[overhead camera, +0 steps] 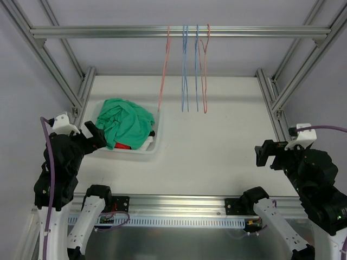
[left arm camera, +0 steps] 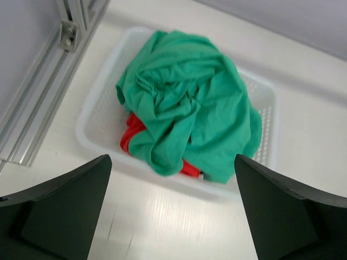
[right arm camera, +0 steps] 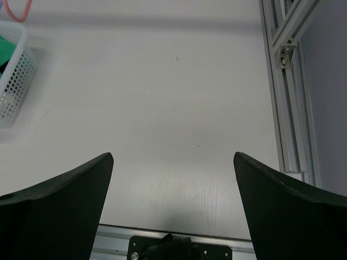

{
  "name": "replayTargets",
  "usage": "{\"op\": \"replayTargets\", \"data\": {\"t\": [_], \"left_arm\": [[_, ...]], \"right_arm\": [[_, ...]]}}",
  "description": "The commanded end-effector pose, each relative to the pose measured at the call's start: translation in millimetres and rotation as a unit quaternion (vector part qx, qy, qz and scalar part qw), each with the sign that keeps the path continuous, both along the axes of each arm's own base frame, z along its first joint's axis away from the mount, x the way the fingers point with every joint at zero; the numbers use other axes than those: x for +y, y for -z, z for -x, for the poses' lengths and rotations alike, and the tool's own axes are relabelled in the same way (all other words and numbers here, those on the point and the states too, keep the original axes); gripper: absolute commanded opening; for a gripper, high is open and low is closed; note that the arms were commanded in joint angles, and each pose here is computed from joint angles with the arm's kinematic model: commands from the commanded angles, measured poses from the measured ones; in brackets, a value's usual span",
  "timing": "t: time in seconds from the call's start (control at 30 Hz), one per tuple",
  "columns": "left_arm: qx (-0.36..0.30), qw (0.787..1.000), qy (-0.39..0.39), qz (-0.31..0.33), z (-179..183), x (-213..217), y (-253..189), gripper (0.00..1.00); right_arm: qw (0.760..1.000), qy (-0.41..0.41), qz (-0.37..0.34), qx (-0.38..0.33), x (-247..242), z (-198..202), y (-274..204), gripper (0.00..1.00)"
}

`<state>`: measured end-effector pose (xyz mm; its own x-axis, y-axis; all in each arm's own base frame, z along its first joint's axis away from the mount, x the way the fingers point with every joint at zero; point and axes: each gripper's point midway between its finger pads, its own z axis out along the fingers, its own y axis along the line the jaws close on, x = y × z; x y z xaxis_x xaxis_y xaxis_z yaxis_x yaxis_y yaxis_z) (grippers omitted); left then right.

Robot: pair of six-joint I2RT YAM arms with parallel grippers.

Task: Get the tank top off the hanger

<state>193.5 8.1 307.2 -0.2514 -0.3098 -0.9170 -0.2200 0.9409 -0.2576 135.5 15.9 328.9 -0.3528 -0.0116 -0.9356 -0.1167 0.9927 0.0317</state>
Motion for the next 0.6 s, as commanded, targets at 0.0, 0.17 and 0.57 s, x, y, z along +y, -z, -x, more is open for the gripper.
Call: {"op": "replayTargets", "data": {"t": [0.0,0.17,0.57], "left_arm": [[0.069,0.994,0.085,-0.019,40,-19,33,0.99],[0.046,0.992,0.115,-0.013,70,-27,36,0.99],[0.008,0.988,0.157,-0.014,85,-39,26,0.99]], "right_arm": [[0.999,0.042,0.029,-0.002,-25,16,3,1.0],[0.998,0.048,0.036,0.019,-27,18,28,0.99],[0.997,0.064,0.035,0.023,-31,17,34,1.0]]}}
